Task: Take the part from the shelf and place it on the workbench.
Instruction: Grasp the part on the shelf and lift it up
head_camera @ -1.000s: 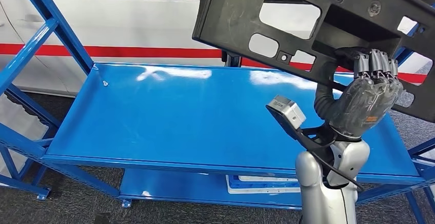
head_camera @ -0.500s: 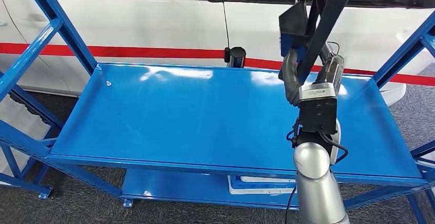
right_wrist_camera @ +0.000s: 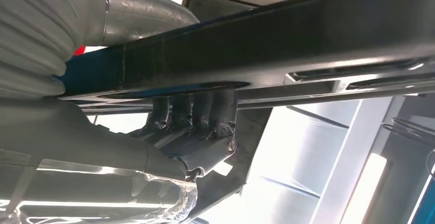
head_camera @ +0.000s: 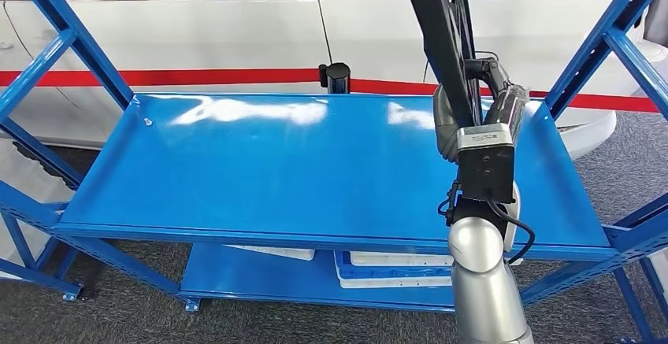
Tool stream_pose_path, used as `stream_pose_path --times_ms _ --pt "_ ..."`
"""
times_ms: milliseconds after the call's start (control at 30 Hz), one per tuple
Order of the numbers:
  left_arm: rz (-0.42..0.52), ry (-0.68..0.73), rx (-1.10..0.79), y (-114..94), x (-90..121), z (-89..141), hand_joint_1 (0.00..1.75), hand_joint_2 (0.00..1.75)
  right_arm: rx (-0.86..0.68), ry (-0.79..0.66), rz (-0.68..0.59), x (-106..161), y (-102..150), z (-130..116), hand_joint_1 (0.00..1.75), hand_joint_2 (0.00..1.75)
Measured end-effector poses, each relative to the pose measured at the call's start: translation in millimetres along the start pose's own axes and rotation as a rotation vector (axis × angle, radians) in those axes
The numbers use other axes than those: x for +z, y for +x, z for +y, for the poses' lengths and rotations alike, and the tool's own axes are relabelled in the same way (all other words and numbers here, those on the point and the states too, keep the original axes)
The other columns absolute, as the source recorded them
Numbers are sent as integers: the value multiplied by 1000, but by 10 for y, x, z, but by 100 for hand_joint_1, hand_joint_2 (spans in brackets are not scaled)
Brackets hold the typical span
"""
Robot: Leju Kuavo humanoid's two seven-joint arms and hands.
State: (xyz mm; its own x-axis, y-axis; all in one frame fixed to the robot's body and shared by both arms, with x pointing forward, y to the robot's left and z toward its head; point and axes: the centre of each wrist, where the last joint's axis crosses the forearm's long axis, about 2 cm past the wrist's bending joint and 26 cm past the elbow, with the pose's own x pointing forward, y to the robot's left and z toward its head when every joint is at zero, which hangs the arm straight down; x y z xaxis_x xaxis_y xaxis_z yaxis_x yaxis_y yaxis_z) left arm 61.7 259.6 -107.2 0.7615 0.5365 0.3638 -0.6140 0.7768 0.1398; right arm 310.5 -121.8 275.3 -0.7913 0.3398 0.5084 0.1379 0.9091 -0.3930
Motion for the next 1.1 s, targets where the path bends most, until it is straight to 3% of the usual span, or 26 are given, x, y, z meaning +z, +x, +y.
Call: stream_pose_path --times_ms 1100 --pt "1 5 -30 33 -16 22 0 175 11 -47 29 38 62 -61 175 175"
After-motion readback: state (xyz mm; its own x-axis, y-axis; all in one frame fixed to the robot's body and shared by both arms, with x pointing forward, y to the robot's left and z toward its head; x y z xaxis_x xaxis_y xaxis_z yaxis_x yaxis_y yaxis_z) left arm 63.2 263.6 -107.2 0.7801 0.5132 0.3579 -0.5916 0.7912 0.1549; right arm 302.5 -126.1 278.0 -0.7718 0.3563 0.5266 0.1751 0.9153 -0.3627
